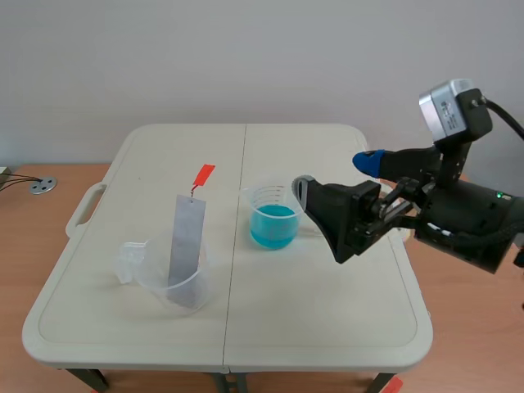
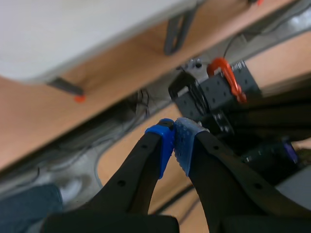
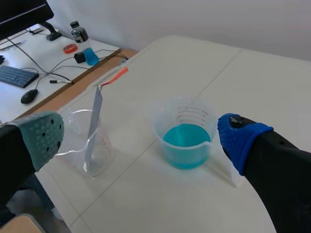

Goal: Hold the metal plate by the orange handle, dip it into the blue solution, take it out and point at it, then put the plate back in the beaker on the left.
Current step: 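Lift the metal plate out of the left beaker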

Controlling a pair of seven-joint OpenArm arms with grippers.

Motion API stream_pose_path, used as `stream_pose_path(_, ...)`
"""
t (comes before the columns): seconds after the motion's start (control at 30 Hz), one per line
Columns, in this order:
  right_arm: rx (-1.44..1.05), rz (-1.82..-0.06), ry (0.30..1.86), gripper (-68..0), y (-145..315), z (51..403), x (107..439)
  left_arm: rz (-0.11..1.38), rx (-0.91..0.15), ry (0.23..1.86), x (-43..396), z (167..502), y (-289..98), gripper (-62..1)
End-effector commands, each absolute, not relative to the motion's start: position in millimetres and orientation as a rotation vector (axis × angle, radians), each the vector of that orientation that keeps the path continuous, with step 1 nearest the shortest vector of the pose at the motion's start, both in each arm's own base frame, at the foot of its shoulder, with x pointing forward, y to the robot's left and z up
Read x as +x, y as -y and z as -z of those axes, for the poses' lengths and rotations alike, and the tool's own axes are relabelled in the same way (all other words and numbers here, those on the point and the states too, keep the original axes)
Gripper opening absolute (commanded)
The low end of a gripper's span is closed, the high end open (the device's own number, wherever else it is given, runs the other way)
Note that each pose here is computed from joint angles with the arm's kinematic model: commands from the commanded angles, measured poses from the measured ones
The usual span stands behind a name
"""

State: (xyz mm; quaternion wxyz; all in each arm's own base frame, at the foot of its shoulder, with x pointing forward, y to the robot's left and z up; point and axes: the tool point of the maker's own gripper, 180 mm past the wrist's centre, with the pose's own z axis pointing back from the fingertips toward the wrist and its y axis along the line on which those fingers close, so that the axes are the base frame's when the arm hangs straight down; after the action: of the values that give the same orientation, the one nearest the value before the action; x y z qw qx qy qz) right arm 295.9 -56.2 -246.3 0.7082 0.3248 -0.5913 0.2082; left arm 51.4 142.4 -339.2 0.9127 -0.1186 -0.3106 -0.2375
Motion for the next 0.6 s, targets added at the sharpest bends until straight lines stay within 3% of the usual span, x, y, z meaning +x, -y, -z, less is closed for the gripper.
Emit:
stream_pose_path(0.0,0.759,-0.449,1.347,-1.2,52.0,230.7,306.9,0.486,-0.257,0.624,46.7,337.9,-138.8,-58.1)
stream_pose_path(0.23,0.861,-0.371,1.268,-1.2,29.9,232.4,336.7,0.482,-0.223,0.507,25.0,356.2,-153.3,-58.1)
stream_pose_path(0.57,1.029,-0.356,1.149,-1.2,-16.3,229.4,351.2,0.440,-0.165,0.346,-22.3,389.4,-190.2,-58.1)
